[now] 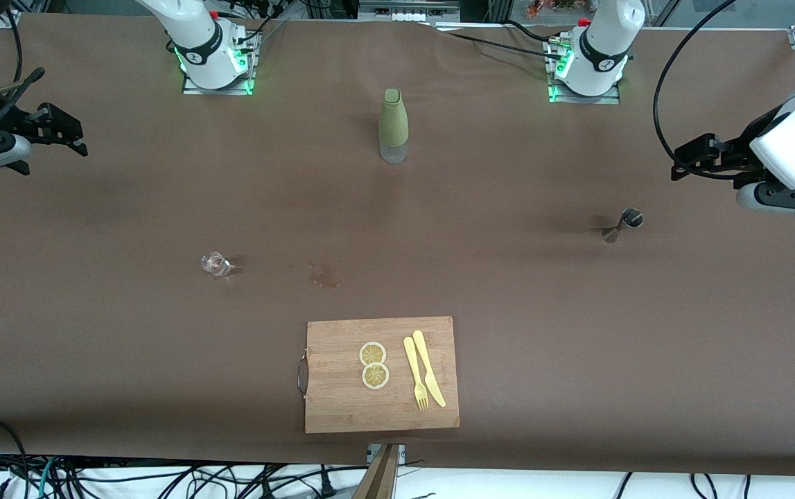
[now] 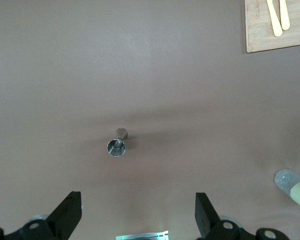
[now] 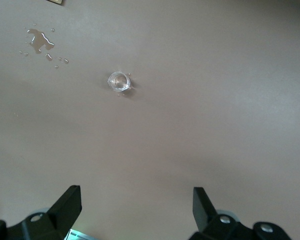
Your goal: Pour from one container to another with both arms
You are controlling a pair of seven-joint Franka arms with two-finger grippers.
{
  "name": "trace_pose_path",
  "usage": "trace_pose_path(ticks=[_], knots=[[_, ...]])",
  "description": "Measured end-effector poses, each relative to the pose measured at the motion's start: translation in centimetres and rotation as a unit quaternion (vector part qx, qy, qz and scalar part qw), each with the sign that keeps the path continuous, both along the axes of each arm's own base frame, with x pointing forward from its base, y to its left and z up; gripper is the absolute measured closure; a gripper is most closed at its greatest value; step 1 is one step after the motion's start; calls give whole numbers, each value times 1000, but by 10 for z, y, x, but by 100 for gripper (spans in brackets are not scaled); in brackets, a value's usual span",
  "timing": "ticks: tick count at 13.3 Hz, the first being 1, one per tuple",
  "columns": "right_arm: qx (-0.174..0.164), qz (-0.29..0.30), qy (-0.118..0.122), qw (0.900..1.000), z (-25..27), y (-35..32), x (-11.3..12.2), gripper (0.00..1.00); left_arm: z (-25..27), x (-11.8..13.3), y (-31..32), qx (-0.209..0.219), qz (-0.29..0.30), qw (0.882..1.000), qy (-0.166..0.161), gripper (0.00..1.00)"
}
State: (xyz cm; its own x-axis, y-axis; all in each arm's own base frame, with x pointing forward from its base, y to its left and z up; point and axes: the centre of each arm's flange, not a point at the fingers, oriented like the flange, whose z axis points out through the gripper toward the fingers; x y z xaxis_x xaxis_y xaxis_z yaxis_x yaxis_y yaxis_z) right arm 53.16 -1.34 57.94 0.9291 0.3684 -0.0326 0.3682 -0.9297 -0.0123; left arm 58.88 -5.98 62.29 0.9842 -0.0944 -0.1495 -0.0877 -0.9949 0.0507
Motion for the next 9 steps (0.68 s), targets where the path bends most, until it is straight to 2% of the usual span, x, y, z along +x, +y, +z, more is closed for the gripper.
trace_pose_path(ticks=[5,9], knots=[[-1,0,7,1000,-4,1,3,1,0,0,0,0,0,1000,0,0],[-2,11,33,999,-18,5,3,1,-1,1,1,0,1,1000,1,0]])
